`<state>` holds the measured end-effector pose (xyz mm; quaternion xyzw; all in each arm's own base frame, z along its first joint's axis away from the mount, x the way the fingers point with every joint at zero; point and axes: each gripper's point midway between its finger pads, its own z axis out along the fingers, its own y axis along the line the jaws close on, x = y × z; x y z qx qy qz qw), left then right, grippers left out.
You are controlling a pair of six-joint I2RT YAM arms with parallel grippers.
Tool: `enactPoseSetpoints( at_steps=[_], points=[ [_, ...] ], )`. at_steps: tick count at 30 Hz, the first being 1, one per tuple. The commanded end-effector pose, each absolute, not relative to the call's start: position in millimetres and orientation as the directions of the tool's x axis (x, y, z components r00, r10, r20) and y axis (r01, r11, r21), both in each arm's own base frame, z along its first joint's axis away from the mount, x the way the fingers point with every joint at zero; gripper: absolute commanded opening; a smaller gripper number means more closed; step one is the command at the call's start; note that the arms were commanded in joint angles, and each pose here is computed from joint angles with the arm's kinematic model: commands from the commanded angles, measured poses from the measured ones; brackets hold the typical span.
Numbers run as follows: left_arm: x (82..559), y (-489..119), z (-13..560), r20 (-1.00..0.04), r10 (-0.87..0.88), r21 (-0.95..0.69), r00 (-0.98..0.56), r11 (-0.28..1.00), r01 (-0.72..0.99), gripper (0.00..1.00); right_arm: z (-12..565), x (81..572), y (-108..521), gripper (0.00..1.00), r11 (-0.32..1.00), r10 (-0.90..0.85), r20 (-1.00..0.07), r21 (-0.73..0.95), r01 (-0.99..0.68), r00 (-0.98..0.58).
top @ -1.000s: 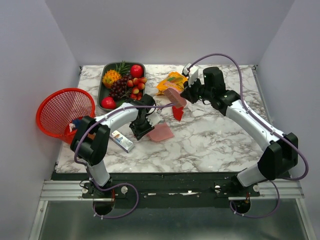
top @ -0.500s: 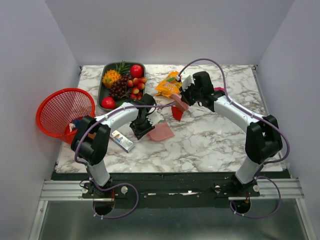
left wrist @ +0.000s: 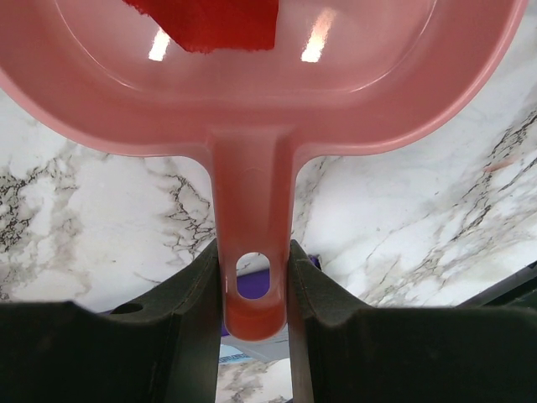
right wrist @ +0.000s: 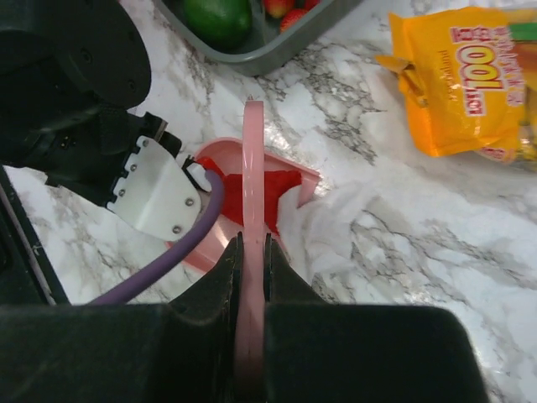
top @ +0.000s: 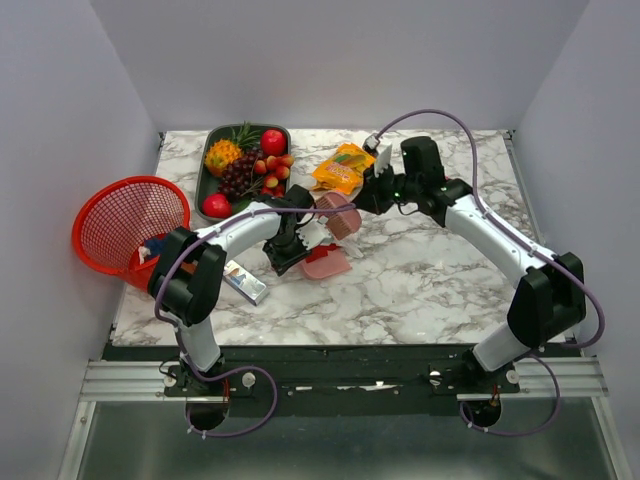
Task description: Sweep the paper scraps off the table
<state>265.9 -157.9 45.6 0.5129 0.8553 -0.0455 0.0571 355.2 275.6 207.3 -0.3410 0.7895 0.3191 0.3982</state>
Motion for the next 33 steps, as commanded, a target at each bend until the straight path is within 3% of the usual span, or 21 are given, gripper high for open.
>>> enactPoseSetpoints(
  at_steps=[1,4,8,11,15,19,22,24,30,33],
  points=[
    [268.5,-157.7,48.6,-0.138,0.888,-0.003,-0.439,0.443,0.896,0.00,237.1,384.0,246.6,0.01,0.665,-0.308,-0.889,0.054,-0.745,-0.339],
    [268.9,-158.3,50.6,-0.136,0.888,-0.006,-0.440,0.443,0.896,0.00,235.5,412.1,226.1,0.01,0.726,-0.387,-0.884,-0.116,-0.677,-0.263],
    [273.0,-162.0,53.6,-0.135,0.888,-0.010,-0.439,0.441,0.897,0.00,237.7,462.9,168.0,0.01,0.825,-0.499,-0.839,-0.384,-0.415,-0.215],
    [274.2,-163.3,55.6,-0.139,0.887,-0.013,-0.441,0.444,0.896,0.00,236.4,500.1,116.7,0.01,0.841,-0.534,-0.808,-0.477,-0.253,-0.250],
    [272.2,-162.6,54.8,-0.133,0.887,-0.021,-0.442,0.443,0.896,0.00,242.8,547.0,73.2,0.01,0.734,-0.677,-0.702,-0.663,-0.145,-0.219],
    [270.7,-162.4,54.5,-0.130,0.887,-0.026,-0.444,0.444,0.895,0.00,221.3,580.8,38.0,0.01,0.574,-0.805,-0.518,-0.803,-0.157,-0.290],
    [271.1,-164.5,55.9,-0.136,0.883,-0.029,-0.449,0.449,0.893,0.00,178.4,581.3,35.9,0.01,0.503,-0.848,-0.395,-0.810,-0.302,-0.352],
    [272.0,-165.4,57.0,-0.140,0.879,-0.027,-0.455,0.456,0.890,0.00,162.5,573.3,40.2,0.01,0.520,-0.841,-0.380,-0.764,-0.383,-0.385],
    [272.5,-168.2,57.2,-0.149,0.876,-0.032,-0.460,0.460,0.887,0.00,136.1,516.9,103.4,0.01,0.618,-0.783,-0.482,-0.528,-0.583,-0.393],
    [272.7,-169.3,54.6,-0.145,0.876,-0.040,-0.460,0.460,0.887,0.00,144.5,462.5,159.0,0.01,0.725,-0.621,-0.612,-0.212,-0.656,-0.489]
  ],
)
